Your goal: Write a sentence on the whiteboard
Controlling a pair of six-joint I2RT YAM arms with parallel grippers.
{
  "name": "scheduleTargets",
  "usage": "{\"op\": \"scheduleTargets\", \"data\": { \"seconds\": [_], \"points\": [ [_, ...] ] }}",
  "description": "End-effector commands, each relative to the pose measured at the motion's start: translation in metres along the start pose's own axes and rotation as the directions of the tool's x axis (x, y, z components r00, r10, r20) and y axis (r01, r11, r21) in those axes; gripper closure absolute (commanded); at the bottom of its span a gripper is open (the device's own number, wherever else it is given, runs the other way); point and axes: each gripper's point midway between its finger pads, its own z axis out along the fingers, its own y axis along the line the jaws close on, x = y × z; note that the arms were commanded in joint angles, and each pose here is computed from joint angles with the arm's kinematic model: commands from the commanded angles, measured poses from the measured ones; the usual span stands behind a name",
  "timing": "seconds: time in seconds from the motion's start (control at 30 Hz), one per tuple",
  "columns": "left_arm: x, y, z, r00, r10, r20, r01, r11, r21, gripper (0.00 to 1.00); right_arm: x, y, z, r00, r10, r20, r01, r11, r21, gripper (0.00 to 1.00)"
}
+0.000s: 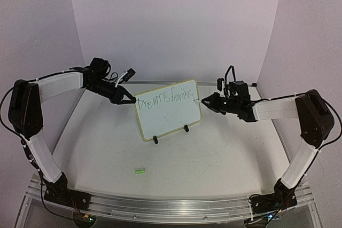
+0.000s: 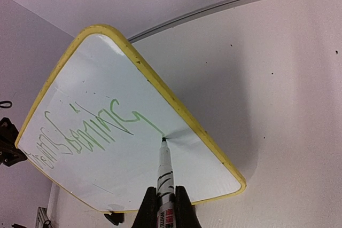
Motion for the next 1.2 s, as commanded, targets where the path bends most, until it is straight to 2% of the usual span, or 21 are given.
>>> {"op": "scheduleTargets", "data": {
  "seconds": [0.0, 0.4, 0.7, 0.83, 1.17],
  "points": [
    [0.011, 0.003, 0.002, 0.999, 0.010, -0.050, -0.012, 0.999, -0.036, 1.00, -0.002, 0.006, 0.005, 1.000, -0.006, -0.002, 0.006, 1.000, -0.026, 1.00],
    [0.011, 0.003, 0.002, 0.999, 0.011, -0.049, -0.012, 0.999, -0.038, 1.00, -0.017, 0.027, -0.003, 0.999, -0.015, 0.038, 0.018, 0.997, -0.078, 1.00],
    [0.011, 0.003, 0.002, 0.999, 0.010, -0.050, -0.012, 0.999, -0.037, 1.00, -0.029, 0.074, -0.037, 0.988, -0.095, 0.119, 0.120, 0.967, -0.226, 1.00],
    [0.011, 0.003, 0.002, 0.999, 0.009, -0.051, -0.011, 0.999, -0.037, 1.00, -0.010, 0.093, -0.033, 0.986, -0.151, 0.074, 0.165, 0.955, -0.248, 1.00],
    [0.011, 0.001, 0.003, 0.999, 0.013, -0.052, -0.015, 0.999, -0.033, 1.00, 0.080, 0.168, 0.019, 0.965, -0.254, -0.067, 0.214, 0.908, -0.360, 1.00]
  ]
}}
